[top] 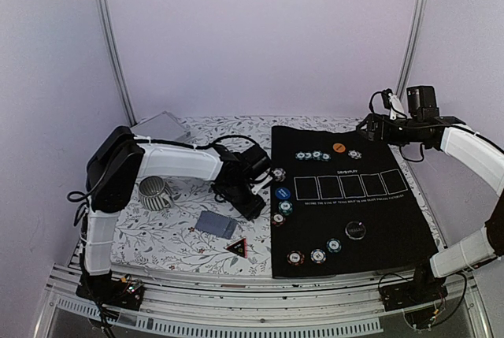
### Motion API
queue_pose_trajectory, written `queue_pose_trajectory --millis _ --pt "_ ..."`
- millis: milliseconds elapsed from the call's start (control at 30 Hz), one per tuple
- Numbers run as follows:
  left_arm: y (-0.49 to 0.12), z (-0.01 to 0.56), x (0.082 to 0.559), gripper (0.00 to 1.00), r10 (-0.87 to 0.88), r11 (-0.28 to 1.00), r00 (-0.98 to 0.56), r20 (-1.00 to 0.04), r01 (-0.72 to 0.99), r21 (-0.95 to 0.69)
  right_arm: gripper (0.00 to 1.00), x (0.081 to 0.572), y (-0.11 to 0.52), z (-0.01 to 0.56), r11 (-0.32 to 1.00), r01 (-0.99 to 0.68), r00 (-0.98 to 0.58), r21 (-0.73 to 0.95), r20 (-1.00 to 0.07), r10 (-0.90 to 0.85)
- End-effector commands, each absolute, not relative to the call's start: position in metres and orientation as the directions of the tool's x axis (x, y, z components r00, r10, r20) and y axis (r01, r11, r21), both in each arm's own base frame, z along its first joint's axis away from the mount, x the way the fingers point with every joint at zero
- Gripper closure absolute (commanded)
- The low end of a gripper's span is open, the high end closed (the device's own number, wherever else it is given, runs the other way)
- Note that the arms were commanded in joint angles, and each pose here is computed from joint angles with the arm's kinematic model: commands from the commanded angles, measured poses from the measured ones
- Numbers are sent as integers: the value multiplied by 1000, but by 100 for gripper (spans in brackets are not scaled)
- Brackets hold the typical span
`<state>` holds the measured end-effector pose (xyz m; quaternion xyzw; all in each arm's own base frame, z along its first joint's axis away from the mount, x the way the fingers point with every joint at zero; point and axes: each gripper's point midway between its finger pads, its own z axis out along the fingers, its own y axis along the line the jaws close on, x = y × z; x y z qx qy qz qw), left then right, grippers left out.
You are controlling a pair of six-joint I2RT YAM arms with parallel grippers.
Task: Distribute texas hold em gaming equipment
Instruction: Pick up the pile of poker chips from the center of the board.
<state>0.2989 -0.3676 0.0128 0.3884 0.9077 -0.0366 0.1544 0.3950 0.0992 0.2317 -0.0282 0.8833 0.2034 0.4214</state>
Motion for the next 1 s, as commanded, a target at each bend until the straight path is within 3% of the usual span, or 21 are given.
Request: queue_pose_trajectory --millis 0,233,533,700,867,967 --pt "-377 6 298 39 714 672 -631 -304 740 41 1 400 100 245 914 -238 -621 328 -776 116" --pt "-377 -4 299 40 729 662 -626 -278 747 53 1 399 100 245 915 -239 -619 327 -777 116" --pt "-369 -4 295 60 735 661 -628 -255 748 62 1 399 99 246 915 -239 -617 324 -779 115" --pt "-367 -2 295 83 733 663 -629 -258 745 68 1 399 100 245 913 -241 -622 330 -774 116" --pt "-366 10 299 99 729 669 -627 -276 737 93 1 398 100 248 914 -241 -616 327 -779 116" --pt "-362 29 305 100 719 680 -623 -309 723 126 1 396 109 253 889 -281 -621 361 -775 119"
